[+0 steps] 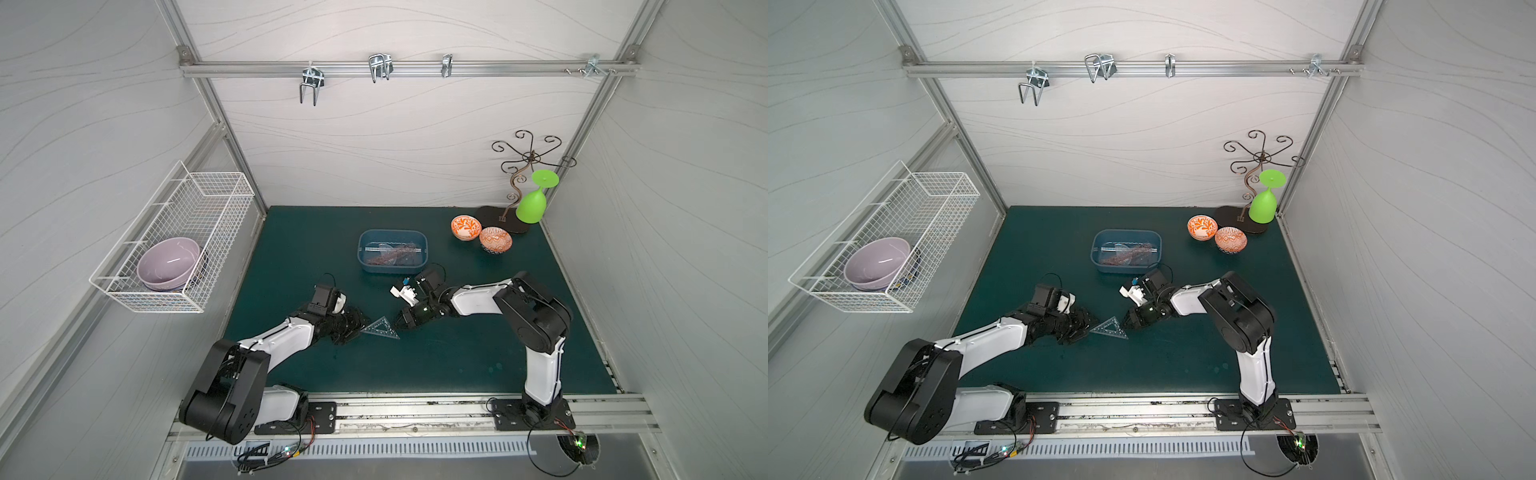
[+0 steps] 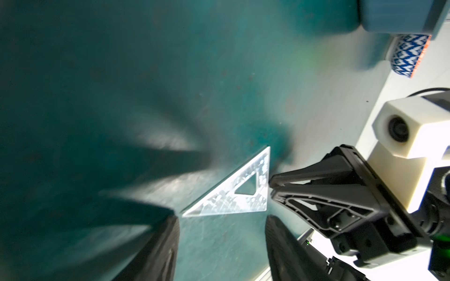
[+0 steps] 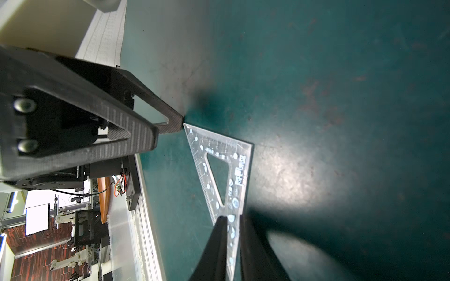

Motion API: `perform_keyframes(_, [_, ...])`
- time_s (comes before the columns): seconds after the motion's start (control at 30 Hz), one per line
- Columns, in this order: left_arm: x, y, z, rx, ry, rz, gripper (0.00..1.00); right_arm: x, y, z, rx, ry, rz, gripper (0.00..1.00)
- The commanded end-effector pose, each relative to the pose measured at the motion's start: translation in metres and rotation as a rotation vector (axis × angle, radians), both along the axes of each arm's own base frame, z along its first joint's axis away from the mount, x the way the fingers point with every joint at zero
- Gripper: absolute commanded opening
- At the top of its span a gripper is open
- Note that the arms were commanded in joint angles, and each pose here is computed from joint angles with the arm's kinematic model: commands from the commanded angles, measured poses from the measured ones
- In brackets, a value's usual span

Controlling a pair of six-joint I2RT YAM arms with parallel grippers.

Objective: Put the scattered rulers into the storage box
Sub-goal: Pick up the ruler from the center of the board.

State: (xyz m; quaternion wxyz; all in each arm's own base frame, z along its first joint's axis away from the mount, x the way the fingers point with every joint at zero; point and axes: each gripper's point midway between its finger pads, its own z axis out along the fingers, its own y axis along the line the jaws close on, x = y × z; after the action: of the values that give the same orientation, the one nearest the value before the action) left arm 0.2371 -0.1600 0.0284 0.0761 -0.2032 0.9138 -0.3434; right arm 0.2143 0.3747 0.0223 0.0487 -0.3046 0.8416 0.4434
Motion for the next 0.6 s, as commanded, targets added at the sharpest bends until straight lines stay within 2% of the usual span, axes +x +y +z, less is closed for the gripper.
perform_keyframes(0.0, [-0.013,0.003,-0.022,0.044,0.069,-0.008,0.6,-0.015,-0.022,-0.031,-0.128,0.078,-0.021,0.17])
perform_keyframes(0.2, [-0.009,0.004,-0.023,0.059,0.06,-0.008,0.59,-0.017,-0.017,-0.016,-0.076,0.096,-0.021,0.17])
perform_keyframes(0.57, [0.007,-0.002,-0.021,0.044,0.053,-0.004,0.6,-0.002,-0.011,0.026,0.057,0.115,-0.063,0.16])
